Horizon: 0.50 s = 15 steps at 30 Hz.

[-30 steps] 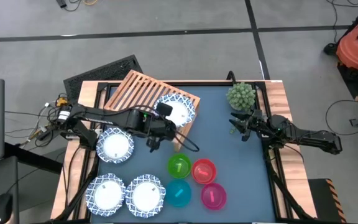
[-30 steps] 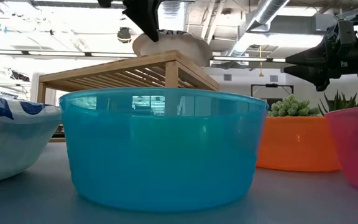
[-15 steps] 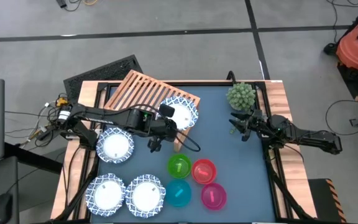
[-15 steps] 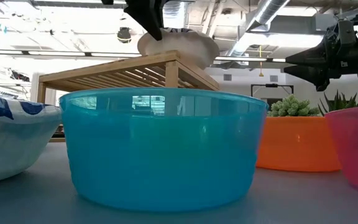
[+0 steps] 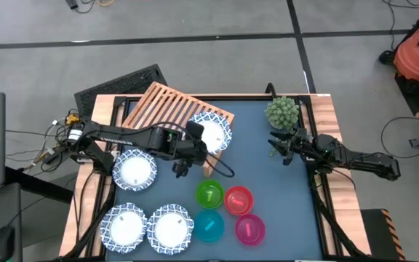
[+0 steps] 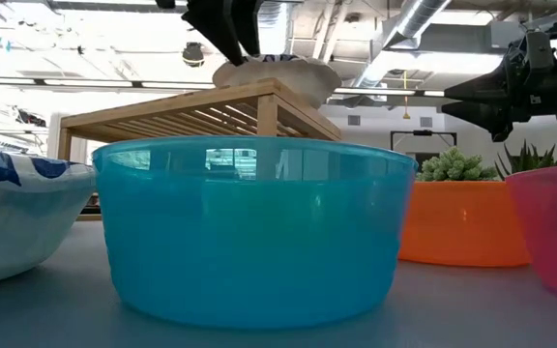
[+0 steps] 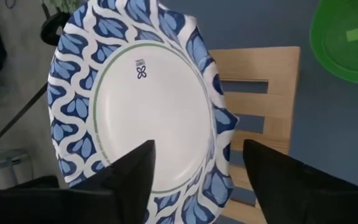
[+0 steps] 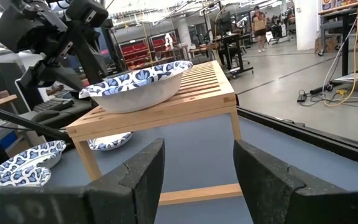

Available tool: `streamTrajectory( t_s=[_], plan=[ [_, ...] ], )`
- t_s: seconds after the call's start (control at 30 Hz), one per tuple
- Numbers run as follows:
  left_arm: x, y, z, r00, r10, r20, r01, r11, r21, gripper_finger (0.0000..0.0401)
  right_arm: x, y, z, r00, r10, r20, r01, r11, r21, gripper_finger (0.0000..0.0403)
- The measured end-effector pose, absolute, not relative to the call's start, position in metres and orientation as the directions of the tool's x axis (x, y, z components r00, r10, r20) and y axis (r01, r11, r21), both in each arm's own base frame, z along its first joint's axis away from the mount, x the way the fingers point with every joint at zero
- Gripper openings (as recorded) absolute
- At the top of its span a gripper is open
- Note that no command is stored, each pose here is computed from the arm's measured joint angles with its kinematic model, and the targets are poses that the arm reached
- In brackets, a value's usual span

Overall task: Place and stack bowls onto a shelf
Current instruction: Put the blue and white bowl on the shelf, then stack the blue and white bowl on top of the blue and white bowl on the shelf

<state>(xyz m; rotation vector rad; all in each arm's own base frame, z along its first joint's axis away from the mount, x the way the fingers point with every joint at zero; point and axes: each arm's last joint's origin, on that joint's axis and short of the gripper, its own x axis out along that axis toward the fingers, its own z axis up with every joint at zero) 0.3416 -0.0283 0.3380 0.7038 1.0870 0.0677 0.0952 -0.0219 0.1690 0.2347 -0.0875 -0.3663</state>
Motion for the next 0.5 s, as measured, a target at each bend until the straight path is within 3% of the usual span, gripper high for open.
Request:
streamTrajectory(
  t_s=[0.2, 0.5],
  plan=[
    [0.341, -0.028, 0.351, 0.508, 0.371, -0.777, 0.215, 0.819, 0.532, 0.0263, 0.095, -0.022, 0.169, 0.93, -0.365, 0.042, 0.344, 0.907, 0.243, 0.0218],
    [0.338, -0.03, 0.38, 0.568, 0.295, -0.768, 0.184, 0.864, 0.468, 0.0266, 0.095, -0.022, 0.169, 0.93, -0.364, 0.044, 0.344, 0.907, 0.243, 0.0218]
  ],
)
